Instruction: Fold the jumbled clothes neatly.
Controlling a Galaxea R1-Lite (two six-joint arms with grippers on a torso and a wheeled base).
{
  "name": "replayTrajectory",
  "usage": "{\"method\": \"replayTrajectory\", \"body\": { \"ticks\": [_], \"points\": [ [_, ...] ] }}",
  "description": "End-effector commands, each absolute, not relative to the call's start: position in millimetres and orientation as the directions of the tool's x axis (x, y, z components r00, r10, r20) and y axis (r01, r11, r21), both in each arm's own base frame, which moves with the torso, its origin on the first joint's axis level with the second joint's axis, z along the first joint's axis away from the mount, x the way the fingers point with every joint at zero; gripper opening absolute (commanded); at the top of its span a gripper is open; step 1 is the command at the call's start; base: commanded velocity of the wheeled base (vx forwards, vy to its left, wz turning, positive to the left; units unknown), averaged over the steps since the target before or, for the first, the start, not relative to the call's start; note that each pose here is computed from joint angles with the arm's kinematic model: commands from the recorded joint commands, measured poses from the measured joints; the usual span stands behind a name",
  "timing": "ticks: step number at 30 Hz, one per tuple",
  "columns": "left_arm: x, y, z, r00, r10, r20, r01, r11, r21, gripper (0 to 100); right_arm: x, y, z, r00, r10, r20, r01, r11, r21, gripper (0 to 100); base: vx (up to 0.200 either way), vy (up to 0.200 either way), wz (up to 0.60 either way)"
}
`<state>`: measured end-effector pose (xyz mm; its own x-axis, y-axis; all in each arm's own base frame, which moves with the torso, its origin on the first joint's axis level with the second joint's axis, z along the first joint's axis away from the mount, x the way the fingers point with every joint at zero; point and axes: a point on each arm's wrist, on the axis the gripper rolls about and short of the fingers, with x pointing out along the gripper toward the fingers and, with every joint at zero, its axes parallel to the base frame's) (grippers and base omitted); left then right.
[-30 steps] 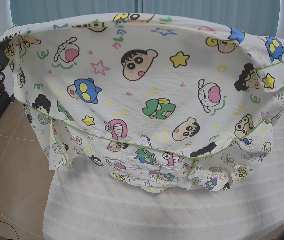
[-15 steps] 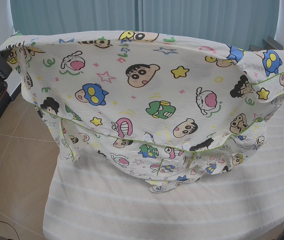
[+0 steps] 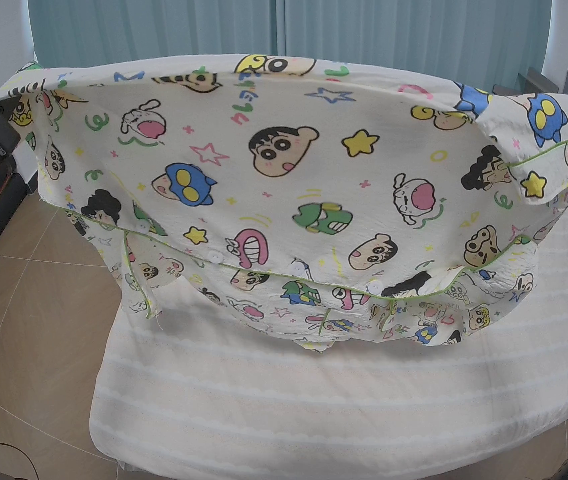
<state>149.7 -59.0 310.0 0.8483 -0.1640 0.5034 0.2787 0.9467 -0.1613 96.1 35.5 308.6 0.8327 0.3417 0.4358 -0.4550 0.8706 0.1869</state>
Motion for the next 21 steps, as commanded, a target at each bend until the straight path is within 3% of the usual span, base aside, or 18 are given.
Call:
{"method": "replayTrajectory", "body": {
  "ticks": [1, 9, 21],
  "points": [
    [146.1, -57.8, 309.5, 0.846, -0.166, 0.507, 0.283, 0.945, -0.163, 0, 95.6, 35.4, 308.8, 0.832, 0.343, 0.437, -0.457, 0.870, 0.186, 0, 0.000, 0.000, 0.00],
    [143.2, -56.5, 306.8, 0.848, -0.165, 0.503, 0.281, 0.946, -0.163, 0, 95.8, 35.4, 306.3, 0.835, 0.344, 0.430, -0.455, 0.870, 0.187, 0, 0.000, 0.000, 0.00],
    [142.8, -63.6, 305.2, 0.842, -0.211, 0.496, 0.325, 0.933, -0.156, 0, 91.2, 34.2, 306.3, 0.824, 0.358, 0.439, -0.471, 0.863, 0.180, 0, 0.000, -0.200, 0.00]
  ]
}}
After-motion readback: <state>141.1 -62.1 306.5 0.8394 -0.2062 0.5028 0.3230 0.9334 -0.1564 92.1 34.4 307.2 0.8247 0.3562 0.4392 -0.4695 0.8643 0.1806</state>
